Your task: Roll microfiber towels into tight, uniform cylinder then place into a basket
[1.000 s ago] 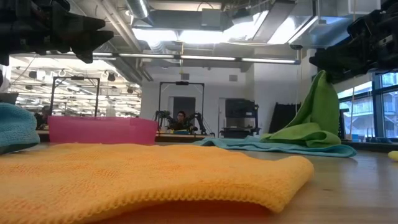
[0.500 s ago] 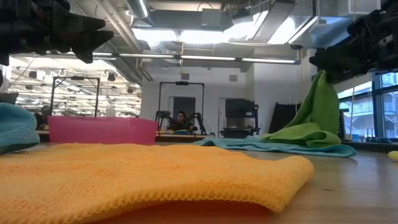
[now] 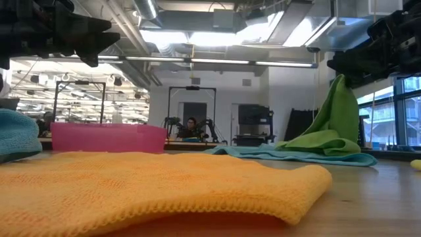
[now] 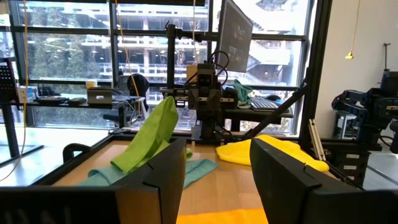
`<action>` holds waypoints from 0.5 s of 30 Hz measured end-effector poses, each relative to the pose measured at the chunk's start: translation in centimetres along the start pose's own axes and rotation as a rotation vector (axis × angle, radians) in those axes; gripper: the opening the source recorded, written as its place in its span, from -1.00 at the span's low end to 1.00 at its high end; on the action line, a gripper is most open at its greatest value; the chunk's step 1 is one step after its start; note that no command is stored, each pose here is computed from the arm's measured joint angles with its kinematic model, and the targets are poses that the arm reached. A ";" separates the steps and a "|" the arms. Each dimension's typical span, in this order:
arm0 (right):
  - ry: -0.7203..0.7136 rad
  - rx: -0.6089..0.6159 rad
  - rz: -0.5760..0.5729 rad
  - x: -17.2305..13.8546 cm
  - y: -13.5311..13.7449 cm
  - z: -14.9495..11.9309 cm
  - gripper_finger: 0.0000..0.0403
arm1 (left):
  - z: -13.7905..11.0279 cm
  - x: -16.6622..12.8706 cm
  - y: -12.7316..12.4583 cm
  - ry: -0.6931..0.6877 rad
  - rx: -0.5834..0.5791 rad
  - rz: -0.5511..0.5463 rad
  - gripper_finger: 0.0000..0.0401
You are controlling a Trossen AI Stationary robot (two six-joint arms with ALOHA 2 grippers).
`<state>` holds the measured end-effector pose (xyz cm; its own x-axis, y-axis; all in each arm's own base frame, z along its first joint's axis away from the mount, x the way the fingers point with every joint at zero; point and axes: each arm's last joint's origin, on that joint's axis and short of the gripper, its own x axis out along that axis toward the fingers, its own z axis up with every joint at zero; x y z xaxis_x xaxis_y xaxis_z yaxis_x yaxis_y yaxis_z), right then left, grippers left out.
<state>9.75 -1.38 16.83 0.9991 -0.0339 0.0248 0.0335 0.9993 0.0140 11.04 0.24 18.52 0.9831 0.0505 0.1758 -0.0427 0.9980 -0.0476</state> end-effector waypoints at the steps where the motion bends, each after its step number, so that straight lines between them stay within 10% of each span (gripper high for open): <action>1: 0.000 0.000 0.000 0.0 0.0 0.0 -0.48 | 0.0 0.0 0.0 0.000 0.000 0.000 -0.16; 15: 0.000 0.000 0.000 0.0 0.0 0.0 -0.48 | 4.3 -0.4 -0.2 -0.336 -0.282 -0.055 -0.16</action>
<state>9.75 -1.38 16.83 0.9991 -0.0341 0.0248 0.0337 0.9993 0.0140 9.93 0.24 22.70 0.8682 0.0537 0.4933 0.1046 0.9520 -0.2877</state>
